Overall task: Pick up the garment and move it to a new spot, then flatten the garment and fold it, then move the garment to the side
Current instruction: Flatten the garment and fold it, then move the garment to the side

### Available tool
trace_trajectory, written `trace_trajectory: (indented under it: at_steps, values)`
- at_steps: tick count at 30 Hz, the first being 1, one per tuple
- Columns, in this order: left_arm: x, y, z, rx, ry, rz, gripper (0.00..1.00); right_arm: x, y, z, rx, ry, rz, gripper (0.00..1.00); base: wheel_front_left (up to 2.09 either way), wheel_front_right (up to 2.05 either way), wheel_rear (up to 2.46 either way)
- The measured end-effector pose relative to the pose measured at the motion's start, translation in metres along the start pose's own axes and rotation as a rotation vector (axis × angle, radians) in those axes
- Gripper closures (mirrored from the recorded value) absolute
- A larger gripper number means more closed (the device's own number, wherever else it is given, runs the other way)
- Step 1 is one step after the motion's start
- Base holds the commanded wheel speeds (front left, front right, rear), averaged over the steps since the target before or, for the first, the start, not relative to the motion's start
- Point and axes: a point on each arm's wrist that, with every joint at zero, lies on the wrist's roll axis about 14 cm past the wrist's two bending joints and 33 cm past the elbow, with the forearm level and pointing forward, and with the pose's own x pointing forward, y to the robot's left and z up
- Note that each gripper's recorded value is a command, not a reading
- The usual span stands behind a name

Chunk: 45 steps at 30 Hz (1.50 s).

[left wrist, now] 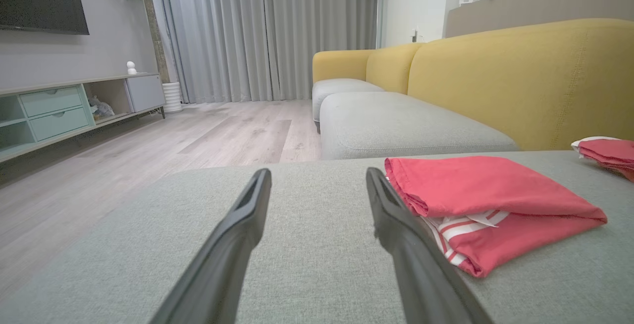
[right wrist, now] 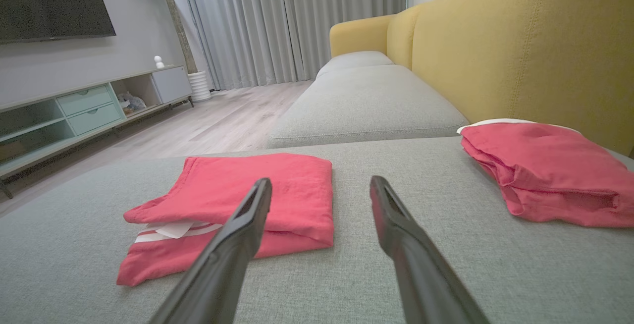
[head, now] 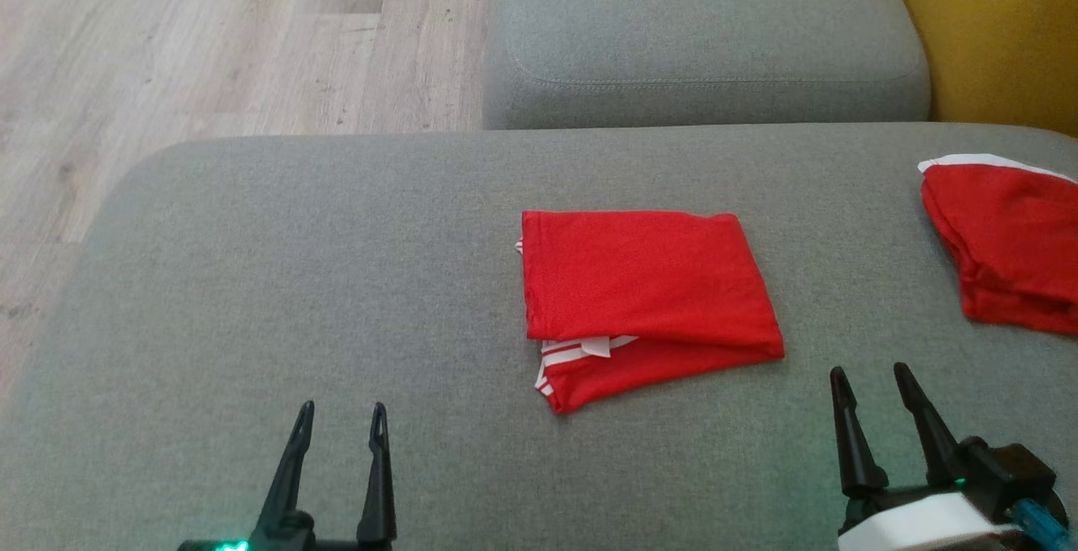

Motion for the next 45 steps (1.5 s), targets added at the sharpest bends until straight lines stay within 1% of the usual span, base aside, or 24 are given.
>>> trace_trajectory:
  at_steps: [26,28,32,35,40,45]
  values:
    - [-0.003,0.003,-0.008,0.012,0.028,0.010,0.00,0.003,0.002,-0.009,-0.016,0.028,0.004,0.00,0.00,0.00,0.00]
    - [-0.003,0.004,-0.010,0.011,0.036,0.014,0.00,0.004,0.000,-0.015,-0.014,0.049,0.000,0.00,0.00,0.00,0.00]
    - [-0.002,0.005,-0.014,0.013,0.052,0.018,0.00,0.003,-0.002,-0.044,0.005,0.147,0.000,0.00,0.00,0.00,0.00]
    - [-0.003,0.004,-0.018,0.014,0.066,0.019,0.00,0.016,-0.006,-0.052,0.021,0.178,-0.004,0.00,0.00,0.00,0.00]
    - [0.001,0.002,-0.023,0.012,0.088,0.016,0.00,0.063,-0.018,-0.042,0.020,0.195,-0.014,0.00,0.00,0.00,0.00]
    - [0.015,-0.002,-0.016,0.013,0.065,0.007,0.00,0.103,-0.017,-0.043,0.037,0.293,0.004,0.00,0.00,0.00,0.00]
